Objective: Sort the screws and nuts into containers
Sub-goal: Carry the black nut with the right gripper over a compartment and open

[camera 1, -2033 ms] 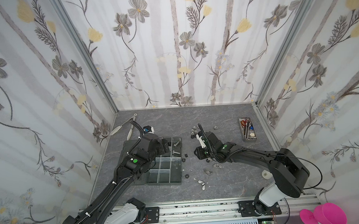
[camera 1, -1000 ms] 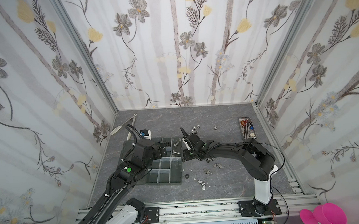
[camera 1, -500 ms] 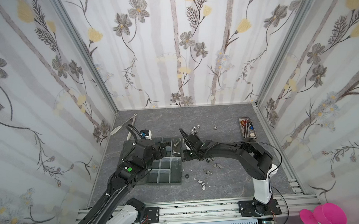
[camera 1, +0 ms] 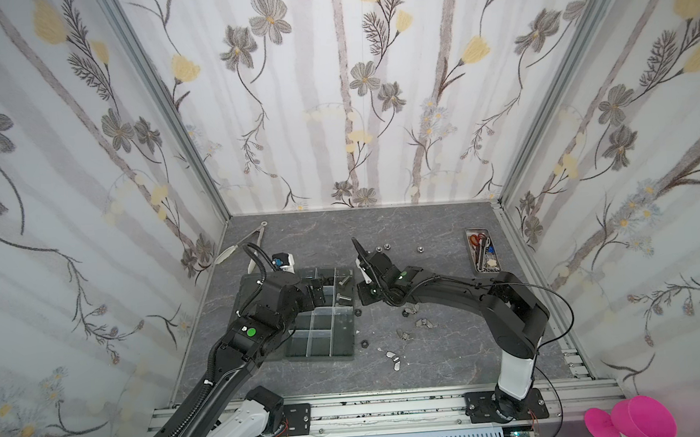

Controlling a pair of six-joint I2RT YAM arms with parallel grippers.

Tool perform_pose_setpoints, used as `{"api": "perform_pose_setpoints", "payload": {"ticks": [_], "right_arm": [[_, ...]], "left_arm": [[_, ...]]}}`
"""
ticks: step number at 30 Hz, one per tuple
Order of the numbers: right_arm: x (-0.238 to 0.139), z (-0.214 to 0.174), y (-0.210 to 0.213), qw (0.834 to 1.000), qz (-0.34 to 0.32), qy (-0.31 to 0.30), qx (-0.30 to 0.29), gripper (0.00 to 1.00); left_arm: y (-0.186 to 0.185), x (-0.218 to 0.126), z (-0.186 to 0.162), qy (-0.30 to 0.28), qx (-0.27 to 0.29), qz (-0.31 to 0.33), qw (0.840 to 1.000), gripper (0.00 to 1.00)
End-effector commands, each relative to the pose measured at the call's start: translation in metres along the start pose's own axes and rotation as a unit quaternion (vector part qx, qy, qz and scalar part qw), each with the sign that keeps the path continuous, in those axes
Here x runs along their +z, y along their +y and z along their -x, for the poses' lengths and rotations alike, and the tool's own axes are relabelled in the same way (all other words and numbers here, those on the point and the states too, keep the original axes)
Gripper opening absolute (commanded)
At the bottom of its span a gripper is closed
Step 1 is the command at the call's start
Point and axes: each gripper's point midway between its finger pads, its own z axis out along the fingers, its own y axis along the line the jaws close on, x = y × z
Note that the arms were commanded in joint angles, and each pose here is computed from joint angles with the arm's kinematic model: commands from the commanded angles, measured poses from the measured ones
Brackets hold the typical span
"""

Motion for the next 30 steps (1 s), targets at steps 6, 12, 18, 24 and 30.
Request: {"api": "perform_pose_setpoints", "payload": {"ticks": [6,12,18,24,30], "right_arm": [[-0.012,0.034,0.034,0.998,0.054,-0.025,-0.006,0.07],[-0.009,0.039,0.055,0.996,0.084,-0.020,-0.006,0.07],[0.005,0.037,0.073,0.994,0.106,-0.009,-0.008,0.07],[0.015,0.037,0.092,0.993,0.122,-0.002,-0.013,0.07],[0.033,0.028,0.103,0.992,0.126,0.019,-0.018,0.08]], "left_arm": [[0.000,-0.003,0.010,-0.027,-0.013,-0.005,1.000,0.99],[0.003,-0.007,0.008,-0.032,-0.018,-0.007,0.999,0.99],[0.004,-0.013,0.015,-0.051,-0.015,-0.007,0.999,1.00],[0.003,-0.013,0.012,-0.047,-0.018,-0.010,0.999,1.00],[0.002,-0.015,0.013,-0.051,-0.014,-0.014,0.999,1.00]]}}
